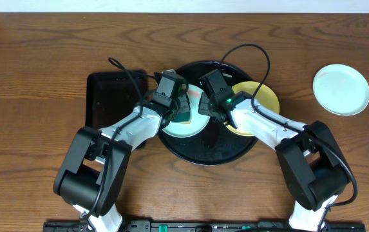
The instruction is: Clean dirty plates on tray and stack at the side
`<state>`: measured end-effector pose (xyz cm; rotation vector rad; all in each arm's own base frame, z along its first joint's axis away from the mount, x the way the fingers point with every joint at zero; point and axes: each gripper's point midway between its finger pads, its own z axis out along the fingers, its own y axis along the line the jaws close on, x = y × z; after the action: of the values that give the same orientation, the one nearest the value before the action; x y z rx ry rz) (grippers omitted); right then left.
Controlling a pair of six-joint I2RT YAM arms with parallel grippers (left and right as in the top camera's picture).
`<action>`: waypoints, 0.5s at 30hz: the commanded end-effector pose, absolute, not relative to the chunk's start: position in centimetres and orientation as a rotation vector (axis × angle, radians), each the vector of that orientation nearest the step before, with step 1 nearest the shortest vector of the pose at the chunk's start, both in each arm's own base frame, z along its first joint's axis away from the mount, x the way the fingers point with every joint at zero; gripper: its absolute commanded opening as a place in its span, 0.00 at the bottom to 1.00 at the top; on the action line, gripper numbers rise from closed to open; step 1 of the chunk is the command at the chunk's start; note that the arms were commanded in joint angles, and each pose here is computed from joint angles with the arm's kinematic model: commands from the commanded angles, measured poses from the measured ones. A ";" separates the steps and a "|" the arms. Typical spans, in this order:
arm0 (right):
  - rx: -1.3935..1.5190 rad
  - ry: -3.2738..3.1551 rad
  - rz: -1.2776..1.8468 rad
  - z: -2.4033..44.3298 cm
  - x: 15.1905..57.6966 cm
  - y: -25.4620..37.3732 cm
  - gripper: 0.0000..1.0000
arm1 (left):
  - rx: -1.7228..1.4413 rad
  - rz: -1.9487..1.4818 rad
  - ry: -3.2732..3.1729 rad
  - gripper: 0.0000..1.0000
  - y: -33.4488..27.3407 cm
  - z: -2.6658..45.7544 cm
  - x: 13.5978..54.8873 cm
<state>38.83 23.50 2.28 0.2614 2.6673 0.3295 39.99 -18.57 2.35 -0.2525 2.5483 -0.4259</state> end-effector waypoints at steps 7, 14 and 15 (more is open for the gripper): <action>0.309 2.635 0.343 1.5 39.9 24.2 0.01 | -0.293 -0.460 2.568 0.07 -19.3 0.5 39.6; 0.275 2.687 0.357 0.1 38.8 25.1 0.01 | -0.338 -0.459 2.484 0.07 -19.1 1.4 41.2; 0.269 2.687 0.359 0.1 38.7 25.3 0.01 | -0.343 -0.444 2.480 0.08 -18.9 1.2 41.3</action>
<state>39.07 23.82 0.79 0.2673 2.6717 0.3243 41.82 -19.23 2.66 -0.3099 2.4625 -0.4816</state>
